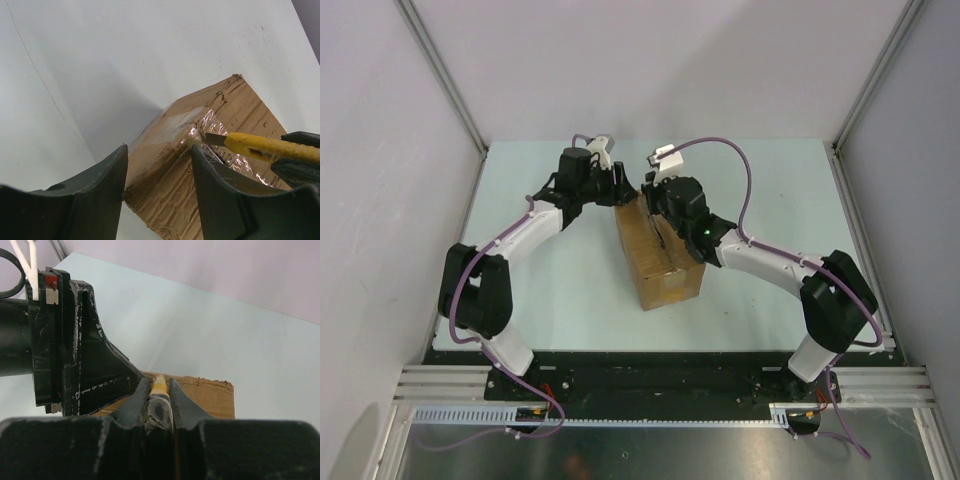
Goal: Unpack the express box
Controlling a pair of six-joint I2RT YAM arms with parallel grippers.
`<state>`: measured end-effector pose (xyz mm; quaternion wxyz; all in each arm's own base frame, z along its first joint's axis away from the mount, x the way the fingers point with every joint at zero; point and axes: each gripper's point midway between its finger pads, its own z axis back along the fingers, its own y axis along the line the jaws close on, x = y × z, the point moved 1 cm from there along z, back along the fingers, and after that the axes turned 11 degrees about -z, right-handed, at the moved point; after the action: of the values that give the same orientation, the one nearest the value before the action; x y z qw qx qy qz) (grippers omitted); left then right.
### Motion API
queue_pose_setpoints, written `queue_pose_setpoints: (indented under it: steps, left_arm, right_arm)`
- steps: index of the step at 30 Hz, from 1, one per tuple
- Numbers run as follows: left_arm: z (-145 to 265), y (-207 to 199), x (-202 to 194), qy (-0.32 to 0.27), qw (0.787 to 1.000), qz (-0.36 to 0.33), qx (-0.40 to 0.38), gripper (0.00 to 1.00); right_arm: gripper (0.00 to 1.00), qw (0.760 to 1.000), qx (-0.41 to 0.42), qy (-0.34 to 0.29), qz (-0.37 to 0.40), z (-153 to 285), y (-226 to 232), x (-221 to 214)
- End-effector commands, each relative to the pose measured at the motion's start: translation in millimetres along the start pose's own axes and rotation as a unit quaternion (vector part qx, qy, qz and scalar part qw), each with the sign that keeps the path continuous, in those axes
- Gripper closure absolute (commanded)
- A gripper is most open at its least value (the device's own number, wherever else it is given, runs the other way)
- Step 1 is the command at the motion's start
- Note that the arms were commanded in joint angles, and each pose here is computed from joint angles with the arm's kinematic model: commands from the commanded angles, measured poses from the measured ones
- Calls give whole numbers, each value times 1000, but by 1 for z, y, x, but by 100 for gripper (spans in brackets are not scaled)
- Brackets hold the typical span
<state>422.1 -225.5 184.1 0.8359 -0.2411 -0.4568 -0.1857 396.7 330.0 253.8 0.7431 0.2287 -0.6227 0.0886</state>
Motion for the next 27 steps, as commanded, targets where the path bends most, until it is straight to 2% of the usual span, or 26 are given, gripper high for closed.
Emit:
queue_pose_setpoints:
  steps: [1,7,16,27]
  left_arm:
    - [5,-2,-4,6,1000,2,-3,43]
    - [2,3,-12,15,1000,11,9,46]
    - [-4,14,-32,41,998,33,34,50]
    - [-8,16,-45,65,996,54,43,51]
  right_arm:
    - [100,999,-18,-33,-2,-6,1,20]
    - [100,999,-44,-28,10,-3,-6,16]
    - [100,998,-41,2,47,4,4,-1]
    - [100,998,-56,16,39,23,3,5]
